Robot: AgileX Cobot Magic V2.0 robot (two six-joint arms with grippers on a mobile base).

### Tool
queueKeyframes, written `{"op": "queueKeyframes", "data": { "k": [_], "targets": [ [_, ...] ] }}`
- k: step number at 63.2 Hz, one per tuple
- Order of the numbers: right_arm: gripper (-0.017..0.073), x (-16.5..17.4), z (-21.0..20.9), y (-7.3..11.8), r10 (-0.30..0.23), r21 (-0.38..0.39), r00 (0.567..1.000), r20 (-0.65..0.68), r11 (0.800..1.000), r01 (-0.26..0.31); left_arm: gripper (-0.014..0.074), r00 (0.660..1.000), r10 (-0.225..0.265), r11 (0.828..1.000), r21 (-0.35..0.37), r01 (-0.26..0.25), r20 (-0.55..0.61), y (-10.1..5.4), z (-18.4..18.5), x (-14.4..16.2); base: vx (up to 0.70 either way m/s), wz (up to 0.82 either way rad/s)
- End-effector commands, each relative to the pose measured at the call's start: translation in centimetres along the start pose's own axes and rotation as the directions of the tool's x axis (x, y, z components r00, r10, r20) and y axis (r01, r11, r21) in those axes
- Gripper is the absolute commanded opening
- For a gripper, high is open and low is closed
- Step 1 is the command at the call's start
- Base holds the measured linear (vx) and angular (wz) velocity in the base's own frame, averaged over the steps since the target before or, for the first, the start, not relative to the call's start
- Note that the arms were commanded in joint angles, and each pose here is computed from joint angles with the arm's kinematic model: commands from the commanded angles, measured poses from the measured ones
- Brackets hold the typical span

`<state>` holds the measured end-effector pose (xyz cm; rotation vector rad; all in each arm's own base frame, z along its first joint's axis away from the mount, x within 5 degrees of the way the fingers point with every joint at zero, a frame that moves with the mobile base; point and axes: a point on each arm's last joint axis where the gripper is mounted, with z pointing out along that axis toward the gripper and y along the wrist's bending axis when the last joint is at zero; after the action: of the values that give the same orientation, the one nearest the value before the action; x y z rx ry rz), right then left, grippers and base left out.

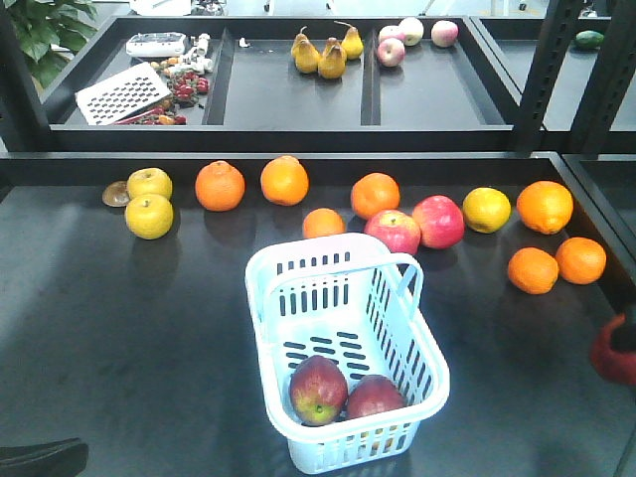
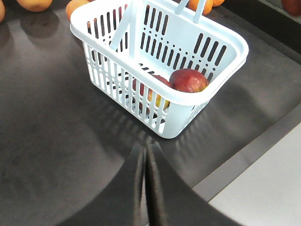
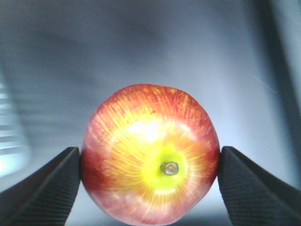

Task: Pick three apples into basket with both arms
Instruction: 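Carry the third red apple over the basket and release it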

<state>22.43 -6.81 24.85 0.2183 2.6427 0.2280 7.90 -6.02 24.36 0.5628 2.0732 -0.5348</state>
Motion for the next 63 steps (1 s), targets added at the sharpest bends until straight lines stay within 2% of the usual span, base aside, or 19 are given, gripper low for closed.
{"op": "queueKeyframes", "data": {
  "k": [1,5,8,13,16,25,28,33,39,44,49,55,63],
  "targets": [
    [-0.0004,-0.4,-2.9,2.1,-0.045,-0.118,0.991,0.129,0.991,0.061,-0.0006,0.996,-0.026,1.000,-0.013,0.027,0.083,0.1,-0.3,-1.2,0.00,0.00],
    [-0.0004,-0.4,-4.1,3.4,-0.054,-0.201,0.981,0.187,0.975,0.092,-0.0006,0.996,-0.026,1.000,-0.013,0.027,0.083,0.1,-0.3,-1.2,0.00,0.00],
    [-0.0004,-0.3,-4.7,4.4,-0.086,-0.241,0.971,0.224,0.960,0.140,-0.0006,0.996,-0.026,1.000,-0.013,0.027,0.083,0.1,-0.3,-1.2,0.00,0.00],
    [-0.0004,0.0,-5.2,6.3,-0.120,-0.314,0.963,0.242,0.929,0.195,-0.0006,0.996,-0.026,1.000,-0.013,0.027,0.083,0.1,-0.3,-1.2,0.00,0.00],
    [-0.0004,0.3,-5.1,7.9,-0.162,-0.358,0.958,0.234,0.902,0.240,-0.0006,0.996,-0.026,1.000,-0.014,0.027,0.084,0.1,-0.3,-1.2,0.00,0.00],
    [-0.0004,0.8,-4.5,11.9,-0.256,-0.413,0.932,0.255,0.843,0.345,-0.0006,0.996,-0.026,1.000,-0.014,0.027,0.085,0.1,-0.3,-1.2,0.00,0.00],
    [-0.0003,1.0,-4.1,13.6,-0.292,-0.427,0.917,0.272,0.817,0.387,-0.0006,0.996,-0.026,1.000,-0.014,0.027,0.085,0.1,-0.3,-1.2,0.00,0.00],
    [-0.0001,1.1,-3.0,15.8,-0.325,-0.430,0.899,0.293,0.795,0.428,-0.0006,0.996,-0.026,1.000,-0.014,0.027,0.086,0.1,-0.3,-1.2,0.00,0.00],
    [0.0013,1.4,-0.9,17.9,-0.367,-0.422,0.885,0.288,0.781,0.461,-0.0006,0.996,-0.026,1.000,-0.014,0.027,0.084,0.1,-0.3,-1.2,0.00,0.00],
    [0.0052,1.2,1.1,18.8,-0.377,-0.396,0.882,0.283,0.792,0.465,-0.0006,0.996,-0.026,1.000,-0.014,0.027,0.084,0.1,-0.3,-1.2,0.00,0.00],
    [0.0132,1.1,3.1,19.1,-0.390,-0.380,0.886,0.250,0.802,0.460,-0.0006,0.996,-0.026,1.000,-0.013,0.027,0.083,0.1,-0.3,-1.2,0.00,0.00],
    [0.0288,1.1,4.9,19.1,-0.382,-0.369,0.900,0.212,0.821,0.435,-0.0006,0.996,-0.026,1.000,-0.013,0.027,0.083,0.1,-0.3,-1.2,0.00,0.00],
    [0.0549,1.1,6.0,19.0,-0.381,-0.357,0.904,0.192,0.831,0.426,-0.0006,0.996,-0.026,1.000,-0.013,0.027,0.083,0.1,-0.3,-1.2,0.00,0.00]
  ]
}}
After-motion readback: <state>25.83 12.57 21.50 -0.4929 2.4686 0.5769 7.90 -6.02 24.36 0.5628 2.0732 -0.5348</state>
